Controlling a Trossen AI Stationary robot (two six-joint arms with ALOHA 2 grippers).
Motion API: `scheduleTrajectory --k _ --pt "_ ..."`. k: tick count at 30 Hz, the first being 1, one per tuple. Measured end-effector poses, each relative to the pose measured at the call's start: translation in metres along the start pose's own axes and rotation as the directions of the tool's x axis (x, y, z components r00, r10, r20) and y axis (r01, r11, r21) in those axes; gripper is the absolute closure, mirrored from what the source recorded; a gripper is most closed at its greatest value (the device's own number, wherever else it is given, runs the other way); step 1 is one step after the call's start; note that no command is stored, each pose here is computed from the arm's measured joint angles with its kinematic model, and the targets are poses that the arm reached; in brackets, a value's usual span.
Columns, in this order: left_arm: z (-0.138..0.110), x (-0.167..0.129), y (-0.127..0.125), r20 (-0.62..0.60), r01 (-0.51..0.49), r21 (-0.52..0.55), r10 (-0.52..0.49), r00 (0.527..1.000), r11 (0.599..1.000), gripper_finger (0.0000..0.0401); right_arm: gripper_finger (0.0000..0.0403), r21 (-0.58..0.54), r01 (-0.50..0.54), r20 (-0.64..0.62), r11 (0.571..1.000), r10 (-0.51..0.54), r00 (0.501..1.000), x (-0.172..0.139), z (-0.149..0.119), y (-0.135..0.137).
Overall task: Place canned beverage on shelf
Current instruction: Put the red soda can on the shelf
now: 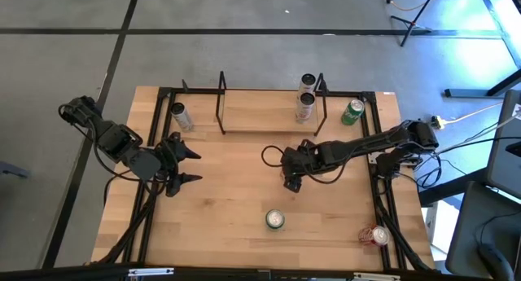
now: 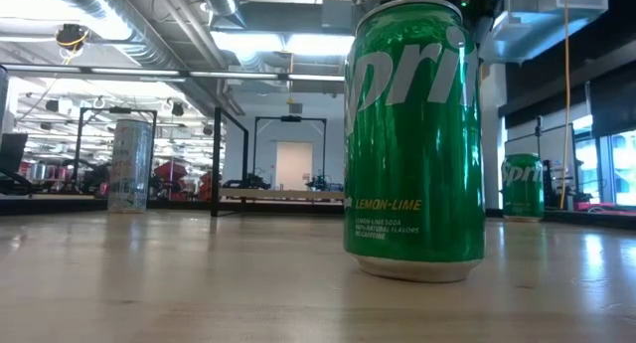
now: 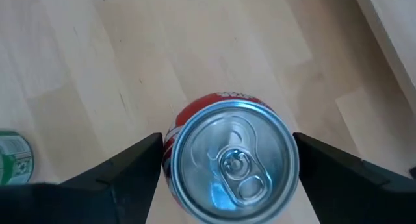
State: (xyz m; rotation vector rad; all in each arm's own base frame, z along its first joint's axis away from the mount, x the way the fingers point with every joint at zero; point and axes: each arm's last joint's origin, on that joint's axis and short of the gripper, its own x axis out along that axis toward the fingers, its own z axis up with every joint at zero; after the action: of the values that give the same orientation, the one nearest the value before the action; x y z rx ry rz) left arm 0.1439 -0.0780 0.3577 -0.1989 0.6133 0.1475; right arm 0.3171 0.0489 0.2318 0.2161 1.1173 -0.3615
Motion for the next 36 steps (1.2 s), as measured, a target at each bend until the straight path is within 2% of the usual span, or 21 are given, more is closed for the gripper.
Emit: scheduleTrajectory --k 2,7,12,18,23,29,36 --pt "0.000 0.000 0.000 0.000 0.000 0.000 0.000 1.000 1.000 0.0103 0.0097 -0.008 -0.006 -0.005 1.000 0.006 1.000 0.001 0.000 0.000" --pt "0.000 0.000 0.000 0.000 0.000 0.000 0.000 1.000 1.000 0.0103 0.0164 -0.029 -0.013 -0.011 0.999 0.013 1.000 0.000 0.000 0.001" --pt "0.000 0.000 0.000 -0.002 0.003 0.000 -0.003 1.000 1.000 0.0103 0.0164 -0.062 -0.028 -0.025 0.998 0.026 0.999 -0.009 0.007 0.001" --pt "0.000 0.000 0.000 -0.005 0.007 0.000 -0.007 1.000 1.000 0.0103 0.0164 -0.113 -0.043 0.076 0.993 0.052 0.996 -0.044 0.043 -0.007" --pt "0.000 0.000 0.000 -0.005 0.007 0.000 -0.007 1.000 1.000 0.0103 0.0164 -0.125 -0.030 0.172 0.992 0.052 0.984 -0.073 0.074 -0.028" --pt "0.000 0.000 0.000 -0.003 0.005 0.000 -0.005 1.000 1.000 0.0103 0.0165 -0.150 0.032 0.234 0.988 0.004 0.972 -0.095 0.101 -0.059" --pt "0.001 0.001 0.002 0.000 -0.009 -0.016 0.009 1.000 1.000 0.0103 0.0165 -0.162 0.122 0.226 0.979 -0.083 0.971 -0.089 0.128 -0.099"
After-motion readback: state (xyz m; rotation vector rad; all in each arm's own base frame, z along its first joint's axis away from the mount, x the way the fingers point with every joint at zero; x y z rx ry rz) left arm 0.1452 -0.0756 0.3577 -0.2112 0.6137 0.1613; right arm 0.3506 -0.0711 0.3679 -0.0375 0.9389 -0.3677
